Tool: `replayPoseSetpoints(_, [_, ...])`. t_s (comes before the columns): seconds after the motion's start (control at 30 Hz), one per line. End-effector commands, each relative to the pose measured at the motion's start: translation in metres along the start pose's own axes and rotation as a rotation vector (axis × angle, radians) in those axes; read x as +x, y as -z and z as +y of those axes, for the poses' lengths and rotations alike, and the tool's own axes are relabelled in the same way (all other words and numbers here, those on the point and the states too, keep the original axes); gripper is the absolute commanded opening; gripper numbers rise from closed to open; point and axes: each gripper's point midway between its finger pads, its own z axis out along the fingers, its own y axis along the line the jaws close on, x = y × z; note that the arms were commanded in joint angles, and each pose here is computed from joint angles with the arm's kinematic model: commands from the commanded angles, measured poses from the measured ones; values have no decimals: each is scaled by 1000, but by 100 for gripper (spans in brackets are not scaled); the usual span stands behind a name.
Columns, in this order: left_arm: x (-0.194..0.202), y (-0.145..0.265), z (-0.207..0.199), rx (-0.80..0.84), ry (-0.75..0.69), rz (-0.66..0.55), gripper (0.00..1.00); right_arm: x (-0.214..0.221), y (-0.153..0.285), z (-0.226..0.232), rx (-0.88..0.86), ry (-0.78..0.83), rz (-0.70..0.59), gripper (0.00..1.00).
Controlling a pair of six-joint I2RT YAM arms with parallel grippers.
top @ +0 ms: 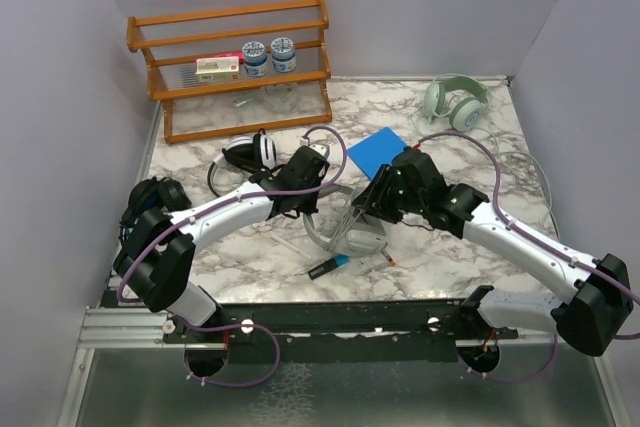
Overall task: Wrap the headphones
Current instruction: Wrap the headphones cable around the headphones.
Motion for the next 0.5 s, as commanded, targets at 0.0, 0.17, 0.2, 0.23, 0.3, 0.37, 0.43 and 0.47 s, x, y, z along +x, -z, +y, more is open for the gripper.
replayPoseSetpoints(0.0, [-28, 12, -8, 33, 43, -111, 0, 3, -4, -5, 33, -24, -11, 50])
replayPoseSetpoints(0.17, [-30, 12, -9, 37, 41, -115, 0, 4, -3, -8, 44, -31, -18, 50])
replayPoseSetpoints(0.2, [-30, 12, -10, 39, 40, -117, 0, 5, -4, -9, 47, -32, -12, 50])
replayPoseSetpoints(0.23, [-31, 13, -10, 39, 39, -119, 0, 7, -5, -10, 51, -36, -7, 50])
replayPoseSetpoints(0.3, [-31, 13, -9, 37, 37, -120, 0, 10, -8, -12, 56, -38, 0, 50])
replayPoseSetpoints(0.37, [-32, 14, -9, 35, 37, -125, 0, 12, -10, -11, 48, -36, 3, 49])
replayPoseSetpoints(0.43, [-32, 15, -8, 35, 34, -126, 0, 12, -13, -12, 53, -37, -3, 47])
replayPoseSetpoints(0.47, [-32, 15, -8, 35, 32, -127, 0, 12, -14, -12, 55, -34, -3, 47])
